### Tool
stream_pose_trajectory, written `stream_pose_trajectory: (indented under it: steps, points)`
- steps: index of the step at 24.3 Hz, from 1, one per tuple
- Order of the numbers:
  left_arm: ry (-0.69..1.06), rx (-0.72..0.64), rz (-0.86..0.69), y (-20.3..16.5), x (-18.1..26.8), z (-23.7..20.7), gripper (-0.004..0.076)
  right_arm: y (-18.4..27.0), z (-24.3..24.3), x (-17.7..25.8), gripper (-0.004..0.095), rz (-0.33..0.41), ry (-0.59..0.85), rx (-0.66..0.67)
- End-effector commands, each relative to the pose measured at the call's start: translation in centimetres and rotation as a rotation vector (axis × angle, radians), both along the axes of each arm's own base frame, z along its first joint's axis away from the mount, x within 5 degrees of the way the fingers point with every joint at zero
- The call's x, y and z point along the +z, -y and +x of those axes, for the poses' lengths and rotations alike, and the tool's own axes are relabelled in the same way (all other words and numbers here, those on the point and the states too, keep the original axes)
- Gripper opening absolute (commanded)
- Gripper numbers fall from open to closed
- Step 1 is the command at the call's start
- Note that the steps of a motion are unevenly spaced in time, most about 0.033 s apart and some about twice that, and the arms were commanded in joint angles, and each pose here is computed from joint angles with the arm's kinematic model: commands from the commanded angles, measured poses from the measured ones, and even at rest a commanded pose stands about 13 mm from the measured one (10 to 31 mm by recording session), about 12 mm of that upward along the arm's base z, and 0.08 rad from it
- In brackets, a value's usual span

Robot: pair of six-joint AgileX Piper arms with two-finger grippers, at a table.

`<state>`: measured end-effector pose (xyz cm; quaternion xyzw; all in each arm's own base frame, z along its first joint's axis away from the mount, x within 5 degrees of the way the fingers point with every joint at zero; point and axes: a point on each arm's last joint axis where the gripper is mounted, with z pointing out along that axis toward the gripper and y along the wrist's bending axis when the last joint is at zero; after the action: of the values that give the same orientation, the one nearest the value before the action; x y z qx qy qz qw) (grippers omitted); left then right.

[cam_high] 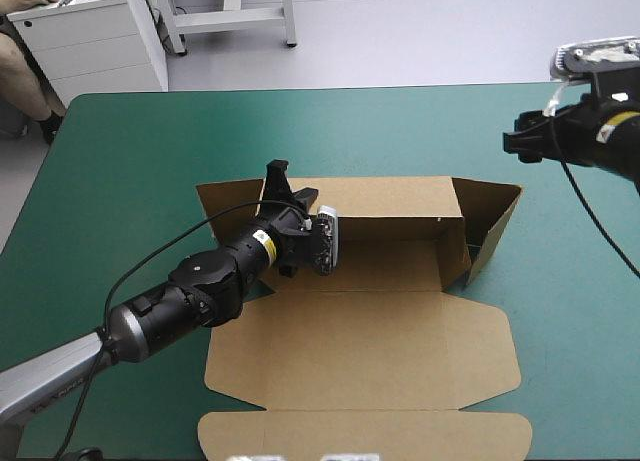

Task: Fold the box

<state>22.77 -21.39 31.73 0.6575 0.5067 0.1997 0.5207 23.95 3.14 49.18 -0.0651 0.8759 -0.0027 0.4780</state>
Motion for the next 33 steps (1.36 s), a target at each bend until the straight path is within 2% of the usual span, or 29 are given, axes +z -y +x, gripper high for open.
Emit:
stream_pose_trajectory:
  steps: [1,7,12,15,17,20,21,24,29,33]
  points:
    - [0.000,0.050,-0.049,-0.5,1.2,-0.1,-0.0008,-0.2,3.1,0.8,0.0764,-0.011,0.013,-0.013]
    - [-0.010,0.060,-0.065,-0.5,1.2,-0.1,-0.0008,-1.5,8.4,-1.6,0.0764,0.022,-0.094,0.010]
    - [-0.013,0.068,-0.069,-0.5,1.2,0.0,-0.0008,-2.0,11.4,-4.7,0.0764,0.007,-0.213,0.007]
    - [-0.013,0.073,-0.066,-0.6,1.2,0.0,-0.0008,-2.4,12.6,-6.7,0.0764,0.028,-0.301,0.028]
    - [-0.017,0.089,-0.067,-0.7,1.1,0.0,-0.0008,-2.4,13.2,-8.0,0.0764,0.073,-0.375,0.048]
    - [-0.020,0.122,-0.060,-1.0,1.1,0.1,-0.0008,-1.0,13.3,-8.5,0.0764,0.084,-0.419,0.029]
    - [-0.020,0.133,-0.055,-1.1,1.0,0.2,-0.0008,-0.4,13.3,-8.3,0.0761,0.129,-0.416,0.023]
    - [-0.020,0.143,-0.051,-1.2,1.0,0.2,-0.0008,0.3,12.8,-8.2,0.0740,0.188,-0.420,0.041]
    - [-0.020,0.122,-0.060,-1.0,1.1,0.1,-0.0008,0.5,11.5,-11.3,0.0731,0.166,-0.537,0.053]
    - [-0.022,0.124,-0.063,-1.0,1.1,0.1,-0.0008,0.5,9.9,-11.2,0.0728,0.156,-0.545,0.063]
